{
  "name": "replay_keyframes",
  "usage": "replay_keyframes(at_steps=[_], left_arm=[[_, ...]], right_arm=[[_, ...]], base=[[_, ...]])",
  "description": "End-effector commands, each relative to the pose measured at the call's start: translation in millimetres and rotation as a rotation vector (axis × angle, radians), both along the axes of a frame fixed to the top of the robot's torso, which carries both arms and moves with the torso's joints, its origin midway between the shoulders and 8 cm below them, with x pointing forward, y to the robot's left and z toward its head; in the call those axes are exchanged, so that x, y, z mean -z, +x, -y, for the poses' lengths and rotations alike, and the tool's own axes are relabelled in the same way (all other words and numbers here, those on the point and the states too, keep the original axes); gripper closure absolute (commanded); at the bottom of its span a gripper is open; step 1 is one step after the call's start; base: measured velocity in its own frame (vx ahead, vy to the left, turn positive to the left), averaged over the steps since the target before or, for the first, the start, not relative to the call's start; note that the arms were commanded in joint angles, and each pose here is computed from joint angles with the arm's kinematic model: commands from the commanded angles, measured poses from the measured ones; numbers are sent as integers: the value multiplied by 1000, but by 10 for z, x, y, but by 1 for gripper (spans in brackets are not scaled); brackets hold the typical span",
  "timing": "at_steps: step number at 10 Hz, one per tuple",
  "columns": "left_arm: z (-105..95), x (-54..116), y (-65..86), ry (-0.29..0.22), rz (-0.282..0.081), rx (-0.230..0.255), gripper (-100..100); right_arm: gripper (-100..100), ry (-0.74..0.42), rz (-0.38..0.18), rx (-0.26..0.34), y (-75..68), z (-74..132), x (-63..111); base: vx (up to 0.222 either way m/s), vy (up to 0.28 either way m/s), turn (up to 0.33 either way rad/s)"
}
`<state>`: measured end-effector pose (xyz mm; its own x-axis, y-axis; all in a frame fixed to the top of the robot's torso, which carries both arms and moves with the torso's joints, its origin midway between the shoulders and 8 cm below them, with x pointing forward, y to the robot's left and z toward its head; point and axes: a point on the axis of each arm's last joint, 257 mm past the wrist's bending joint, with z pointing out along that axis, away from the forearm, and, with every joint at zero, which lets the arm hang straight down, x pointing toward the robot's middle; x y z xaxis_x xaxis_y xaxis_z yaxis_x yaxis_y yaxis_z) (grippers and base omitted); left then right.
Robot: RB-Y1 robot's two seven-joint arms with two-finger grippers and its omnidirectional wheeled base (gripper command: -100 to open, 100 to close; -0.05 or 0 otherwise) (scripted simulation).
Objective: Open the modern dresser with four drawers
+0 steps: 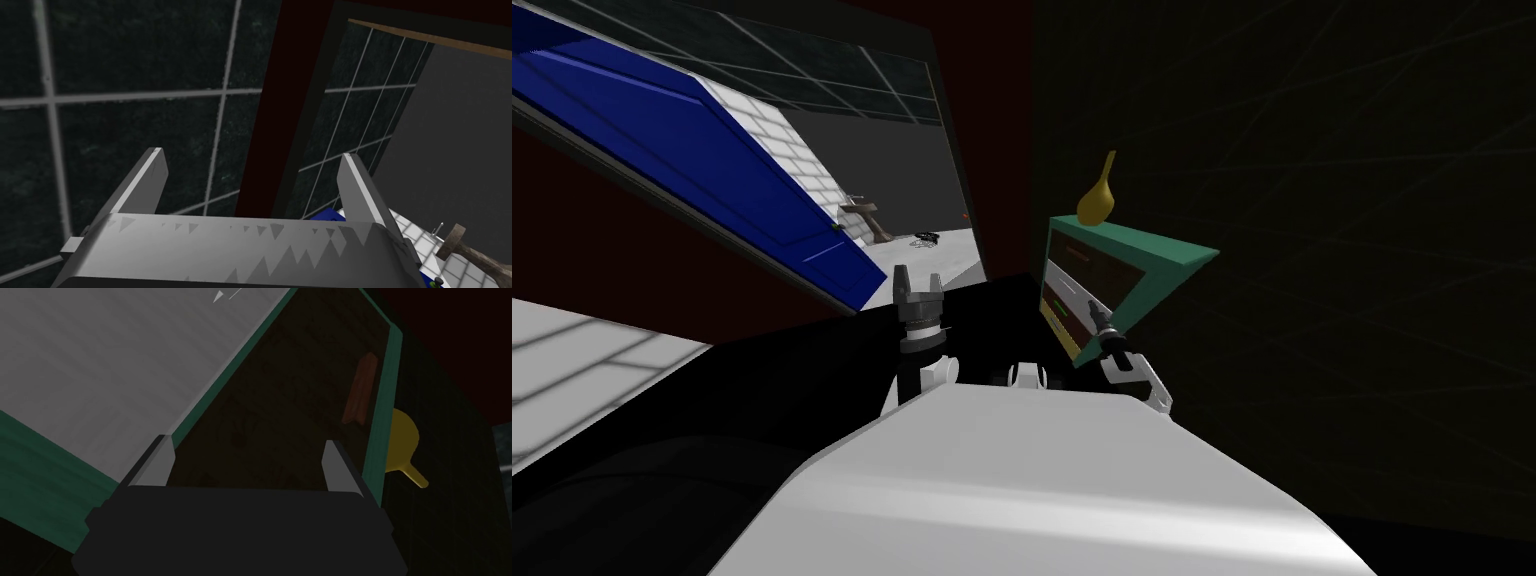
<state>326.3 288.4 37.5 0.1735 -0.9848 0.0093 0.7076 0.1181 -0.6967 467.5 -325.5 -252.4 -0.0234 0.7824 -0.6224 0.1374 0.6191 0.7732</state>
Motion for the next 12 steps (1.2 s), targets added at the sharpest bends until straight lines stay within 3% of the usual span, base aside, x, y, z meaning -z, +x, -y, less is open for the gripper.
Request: replay_keyframes(at_steps=[1, 5, 10, 11, 12], left_arm=[[0, 0, 0, 0, 0, 0, 0], [0, 0, 0, 0, 0, 0, 0], [0, 0, 0, 0, 0, 0, 0], [0, 0, 0, 0, 0, 0, 0], [0, 0, 0, 0, 0, 0, 0]], right_arm=[[-100, -96, -94, 46, 24, 219, 309], [-100, -229, -231, 104, -20, 578, 768], [-100, -365, -379, 188, -145, 1032, 1148], [-100, -431, -428, 211, -185, 1210, 1260], [-100, -433, -441, 225, -211, 1246, 1277]], base=[[65, 102, 145], [57, 78, 97], [54, 76, 102], [60, 68, 150], [59, 64, 66]])
